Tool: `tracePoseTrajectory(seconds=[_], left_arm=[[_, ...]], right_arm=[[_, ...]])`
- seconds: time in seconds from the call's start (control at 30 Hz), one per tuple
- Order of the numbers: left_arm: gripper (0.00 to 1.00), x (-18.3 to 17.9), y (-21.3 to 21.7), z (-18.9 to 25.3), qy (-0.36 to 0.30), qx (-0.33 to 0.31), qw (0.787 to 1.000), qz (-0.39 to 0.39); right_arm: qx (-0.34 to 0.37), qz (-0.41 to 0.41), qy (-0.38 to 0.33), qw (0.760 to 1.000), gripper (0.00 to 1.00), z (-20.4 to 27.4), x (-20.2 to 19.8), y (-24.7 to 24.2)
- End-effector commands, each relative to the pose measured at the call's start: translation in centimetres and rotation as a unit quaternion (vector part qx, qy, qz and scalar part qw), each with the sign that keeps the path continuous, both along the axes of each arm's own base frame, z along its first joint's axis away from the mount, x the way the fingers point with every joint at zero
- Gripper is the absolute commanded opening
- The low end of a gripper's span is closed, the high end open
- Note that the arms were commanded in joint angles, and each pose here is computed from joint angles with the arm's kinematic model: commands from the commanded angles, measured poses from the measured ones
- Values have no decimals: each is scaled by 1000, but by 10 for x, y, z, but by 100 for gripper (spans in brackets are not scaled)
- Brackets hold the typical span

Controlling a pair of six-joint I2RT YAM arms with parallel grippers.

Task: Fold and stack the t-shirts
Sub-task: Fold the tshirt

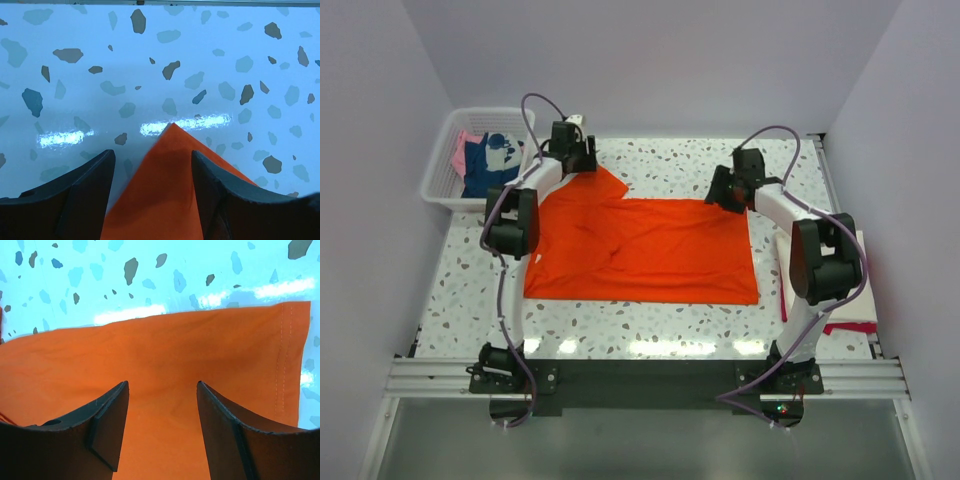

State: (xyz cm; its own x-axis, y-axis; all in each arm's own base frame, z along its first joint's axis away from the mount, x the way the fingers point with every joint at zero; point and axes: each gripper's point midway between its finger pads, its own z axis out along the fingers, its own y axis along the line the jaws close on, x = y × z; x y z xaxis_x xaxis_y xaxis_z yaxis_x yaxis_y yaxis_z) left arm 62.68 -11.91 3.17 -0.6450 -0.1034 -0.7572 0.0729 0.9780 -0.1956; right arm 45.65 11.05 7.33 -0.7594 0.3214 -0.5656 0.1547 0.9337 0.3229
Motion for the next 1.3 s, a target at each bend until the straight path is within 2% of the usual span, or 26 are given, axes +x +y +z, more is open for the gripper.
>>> tracePoseTrajectory(seconds=[0.0,0.13,0.27,0.43,0.67,0.8,0.83,1.27], left_arm=[[66,20,-8,23,-52,-2,998,-41],[62,15,-15,11,-42,-12,998,-55],[50,10,-20,5,-34,-23,997,-61],[42,6,-26,4,-32,-36,996,-70],[15,10,-31,29,-60,-56,994,-68],[6,13,-32,43,-76,-65,993,-68],[1,13,-33,46,-78,-66,992,-68],[0,15,-15,110,-161,-87,982,-43]], right_arm=[[6,-9,-40,999,60,15,20,0],[8,-10,-40,999,60,13,18,-3],[8,-18,-42,999,60,15,19,-9],[9,-32,-36,999,60,14,18,-20],[-4,-61,-17,998,60,7,19,-41],[-10,-78,-1,997,60,-2,19,-51],[-13,-85,3,996,60,-2,19,-57],[-25,-113,26,993,60,-23,28,-82]])
